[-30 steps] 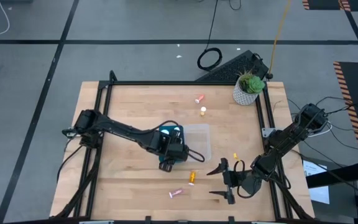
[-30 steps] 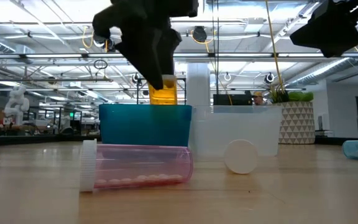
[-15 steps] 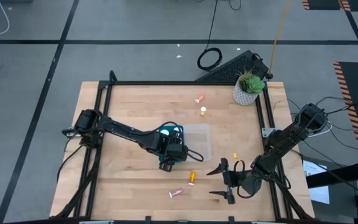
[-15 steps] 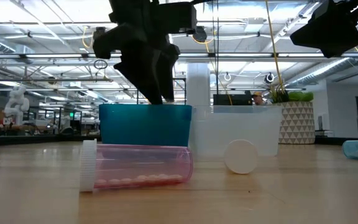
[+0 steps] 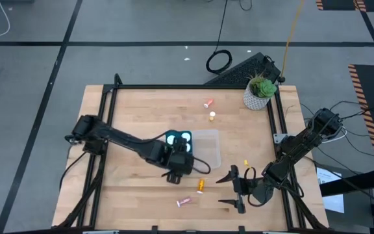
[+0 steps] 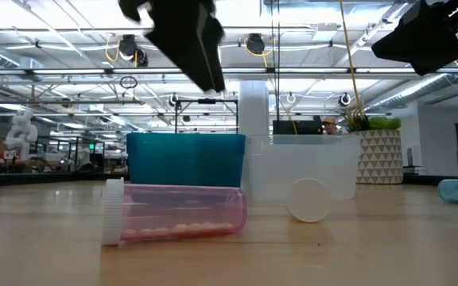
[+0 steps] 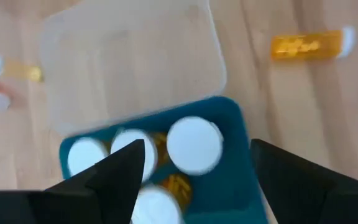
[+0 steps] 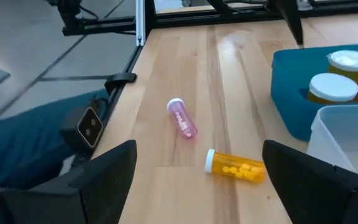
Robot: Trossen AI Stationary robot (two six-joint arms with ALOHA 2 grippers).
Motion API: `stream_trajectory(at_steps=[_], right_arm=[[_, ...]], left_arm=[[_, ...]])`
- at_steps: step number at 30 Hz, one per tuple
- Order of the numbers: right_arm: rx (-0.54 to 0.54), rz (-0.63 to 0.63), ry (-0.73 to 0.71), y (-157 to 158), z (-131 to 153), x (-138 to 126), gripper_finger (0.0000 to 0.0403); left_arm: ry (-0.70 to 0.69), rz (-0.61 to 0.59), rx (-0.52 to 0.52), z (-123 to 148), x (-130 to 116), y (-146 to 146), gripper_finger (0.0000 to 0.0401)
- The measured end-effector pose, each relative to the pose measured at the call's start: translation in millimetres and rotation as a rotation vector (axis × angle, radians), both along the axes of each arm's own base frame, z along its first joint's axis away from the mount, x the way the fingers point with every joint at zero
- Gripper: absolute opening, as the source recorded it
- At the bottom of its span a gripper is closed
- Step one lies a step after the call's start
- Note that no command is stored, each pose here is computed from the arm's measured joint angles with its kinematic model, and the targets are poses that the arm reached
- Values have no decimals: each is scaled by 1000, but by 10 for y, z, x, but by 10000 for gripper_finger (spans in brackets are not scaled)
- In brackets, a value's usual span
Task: Pick and place medicine bottles into bin by pill shape (circle, oval)
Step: Put the small pink pill bottle into the transparent bin
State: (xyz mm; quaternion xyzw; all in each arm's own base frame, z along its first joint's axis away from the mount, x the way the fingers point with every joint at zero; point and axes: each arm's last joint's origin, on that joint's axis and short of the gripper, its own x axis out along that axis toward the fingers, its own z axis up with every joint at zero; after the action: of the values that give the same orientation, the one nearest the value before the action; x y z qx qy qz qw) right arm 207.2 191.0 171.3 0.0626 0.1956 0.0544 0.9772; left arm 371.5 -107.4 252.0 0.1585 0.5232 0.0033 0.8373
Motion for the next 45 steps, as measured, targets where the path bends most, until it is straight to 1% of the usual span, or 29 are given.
stream_trajectory(at_steps=[2,6,8,12,14,16,18,21,23,25,27,31,34,40,45], right_arm=[[16,-3,-1,7,12,6,341],[-2,10,24,90,37,89,341],[-2,26,34,154,94,184,341],[-35,35,78,247,192,393,341],[-50,50,123,269,216,501,341],[-43,82,156,309,256,650,341],[-71,118,205,320,247,795,341],[-120,196,240,329,228,1039,340],[-142,252,234,314,218,1212,337],[-162,299,244,283,152,1348,329],[-167,331,264,244,59,1461,318],[-165,357,311,174,-146,1575,284],[-185,359,331,159,-264,1605,257],[-245,395,316,178,-398,1636,209],[-270,402,303,185,-458,1655,178]], left_arm=[[-31,36,-16,97,-85,-105,296],[-64,67,-74,191,-289,-407,296],[-64,62,-82,156,-396,-588,296],[-117,67,-74,86,-598,-934,296],[-134,84,-84,34,-694,-1057,296],[-142,100,-78,-27,-790,-1147,296],[-150,104,-75,-74,-870,-1223,296],[-156,105,-61,-164,-960,-1285,296],[-185,108,-48,-218,-979,-1301,296],[-204,111,-17,-259,-993,-1292,296],[-216,121,-18,-298,-975,-1270,296],[-210,137,-13,-381,-972,-1223,296],[-209,147,-16,-416,-982,-1216,296],[-248,158,-60,-418,-946,-1237,296],[-272,149,-82,-403,-925,-1263,296]])
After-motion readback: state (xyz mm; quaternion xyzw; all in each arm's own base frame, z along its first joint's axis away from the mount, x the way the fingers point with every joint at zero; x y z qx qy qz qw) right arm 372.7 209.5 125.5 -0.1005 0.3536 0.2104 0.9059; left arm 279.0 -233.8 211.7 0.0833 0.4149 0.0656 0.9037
